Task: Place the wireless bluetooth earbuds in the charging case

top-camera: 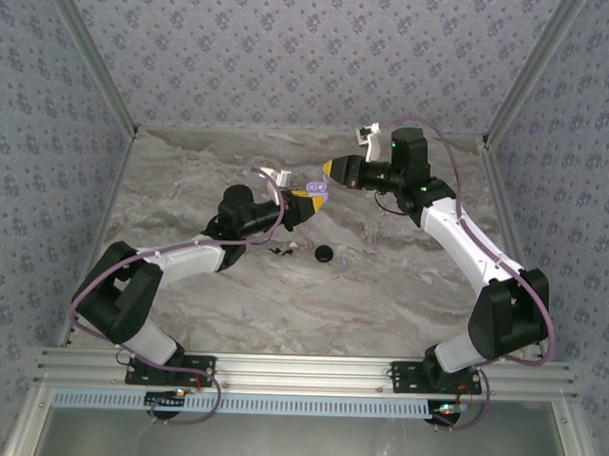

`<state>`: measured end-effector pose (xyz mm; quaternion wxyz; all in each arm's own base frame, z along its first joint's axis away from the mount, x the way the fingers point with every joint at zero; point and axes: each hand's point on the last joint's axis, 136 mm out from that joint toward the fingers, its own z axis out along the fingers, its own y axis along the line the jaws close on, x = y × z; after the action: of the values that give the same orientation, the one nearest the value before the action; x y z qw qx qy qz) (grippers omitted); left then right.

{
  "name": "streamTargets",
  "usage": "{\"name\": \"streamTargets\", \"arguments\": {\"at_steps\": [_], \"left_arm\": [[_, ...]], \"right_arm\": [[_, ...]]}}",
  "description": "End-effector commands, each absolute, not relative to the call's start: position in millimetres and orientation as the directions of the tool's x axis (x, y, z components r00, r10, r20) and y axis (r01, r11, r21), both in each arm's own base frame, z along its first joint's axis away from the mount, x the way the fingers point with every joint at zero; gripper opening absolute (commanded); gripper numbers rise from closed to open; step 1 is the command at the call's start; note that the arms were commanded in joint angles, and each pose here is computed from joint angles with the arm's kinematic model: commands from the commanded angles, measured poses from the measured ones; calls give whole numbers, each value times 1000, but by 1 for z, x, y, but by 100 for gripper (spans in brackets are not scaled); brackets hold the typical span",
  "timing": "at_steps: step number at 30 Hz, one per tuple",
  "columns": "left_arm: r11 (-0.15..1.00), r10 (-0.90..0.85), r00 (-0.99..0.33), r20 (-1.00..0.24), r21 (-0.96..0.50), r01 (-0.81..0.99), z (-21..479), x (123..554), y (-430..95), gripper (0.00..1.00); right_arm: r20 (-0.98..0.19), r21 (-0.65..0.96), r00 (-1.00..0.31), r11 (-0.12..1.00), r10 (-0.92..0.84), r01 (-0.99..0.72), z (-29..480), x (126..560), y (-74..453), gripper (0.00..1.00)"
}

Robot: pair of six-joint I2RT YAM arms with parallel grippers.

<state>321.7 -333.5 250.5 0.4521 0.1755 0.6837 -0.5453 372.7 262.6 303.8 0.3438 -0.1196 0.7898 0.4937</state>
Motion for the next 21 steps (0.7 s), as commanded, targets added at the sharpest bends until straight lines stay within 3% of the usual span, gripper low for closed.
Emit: {"name": "streamTargets", "arguments": {"at_steps": [1,21], "left_arm": [[290,-300,-491,-818,-568,770,283,323,-341,12],[286,-331,-487,-808,-578,765,294,328,-343,10]], "right_arm": [[-708,667,-686,478,168,-572,328,371,264,15],[-695,674,-704,472,146,-568,319,363,269,15]]}}
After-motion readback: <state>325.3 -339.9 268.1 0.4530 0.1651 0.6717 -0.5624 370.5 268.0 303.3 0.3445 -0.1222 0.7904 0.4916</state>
